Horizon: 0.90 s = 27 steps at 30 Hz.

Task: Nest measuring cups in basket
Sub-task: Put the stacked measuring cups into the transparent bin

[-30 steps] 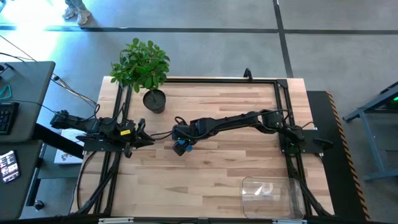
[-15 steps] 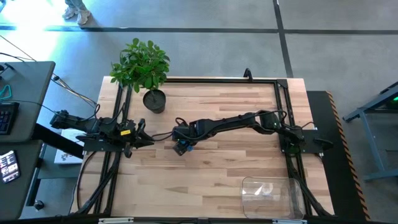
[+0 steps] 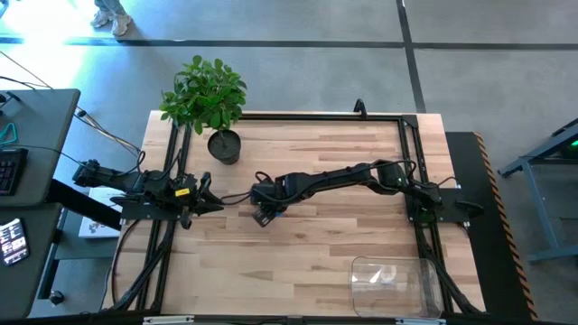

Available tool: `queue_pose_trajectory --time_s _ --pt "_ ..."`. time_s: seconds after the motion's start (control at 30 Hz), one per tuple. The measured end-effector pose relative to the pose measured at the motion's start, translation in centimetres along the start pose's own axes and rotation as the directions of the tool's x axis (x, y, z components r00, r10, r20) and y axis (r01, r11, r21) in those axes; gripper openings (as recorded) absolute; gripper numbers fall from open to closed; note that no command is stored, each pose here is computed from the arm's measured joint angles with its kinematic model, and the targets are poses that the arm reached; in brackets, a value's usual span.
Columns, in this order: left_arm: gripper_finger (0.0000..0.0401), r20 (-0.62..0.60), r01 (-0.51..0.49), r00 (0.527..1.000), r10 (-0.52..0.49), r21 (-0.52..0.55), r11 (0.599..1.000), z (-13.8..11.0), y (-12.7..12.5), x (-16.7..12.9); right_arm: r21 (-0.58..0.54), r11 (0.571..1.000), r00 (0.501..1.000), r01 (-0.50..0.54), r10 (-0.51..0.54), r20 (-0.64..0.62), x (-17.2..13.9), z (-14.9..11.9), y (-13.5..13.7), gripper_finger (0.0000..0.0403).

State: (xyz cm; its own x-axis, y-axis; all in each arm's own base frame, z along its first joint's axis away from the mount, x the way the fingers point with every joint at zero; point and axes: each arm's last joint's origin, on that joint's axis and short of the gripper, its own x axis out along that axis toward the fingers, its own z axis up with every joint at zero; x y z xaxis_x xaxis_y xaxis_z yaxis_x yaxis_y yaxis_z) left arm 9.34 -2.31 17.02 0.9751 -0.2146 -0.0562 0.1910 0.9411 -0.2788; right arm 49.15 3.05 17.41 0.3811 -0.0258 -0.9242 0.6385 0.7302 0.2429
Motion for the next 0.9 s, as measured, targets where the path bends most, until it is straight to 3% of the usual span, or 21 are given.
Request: queue_pose_trajectory --time_s 0.47,0.9 --pt "0.0058 0.0 0.0 1.0 0.0 0.0 1.0 0.0 0.0 0.0 0.027 0.999 0.999 -0.026 0.026 -0.026 -0.01 -0.06 0.07 0.0127" --pt "0.0058 0.0 0.0 1.0 0.0 0.0 1.0 -0.01 0.0 0.0 0.058 0.992 0.99 -0.116 0.12 -0.07 -0.68 0.59 0.43 0.0121"
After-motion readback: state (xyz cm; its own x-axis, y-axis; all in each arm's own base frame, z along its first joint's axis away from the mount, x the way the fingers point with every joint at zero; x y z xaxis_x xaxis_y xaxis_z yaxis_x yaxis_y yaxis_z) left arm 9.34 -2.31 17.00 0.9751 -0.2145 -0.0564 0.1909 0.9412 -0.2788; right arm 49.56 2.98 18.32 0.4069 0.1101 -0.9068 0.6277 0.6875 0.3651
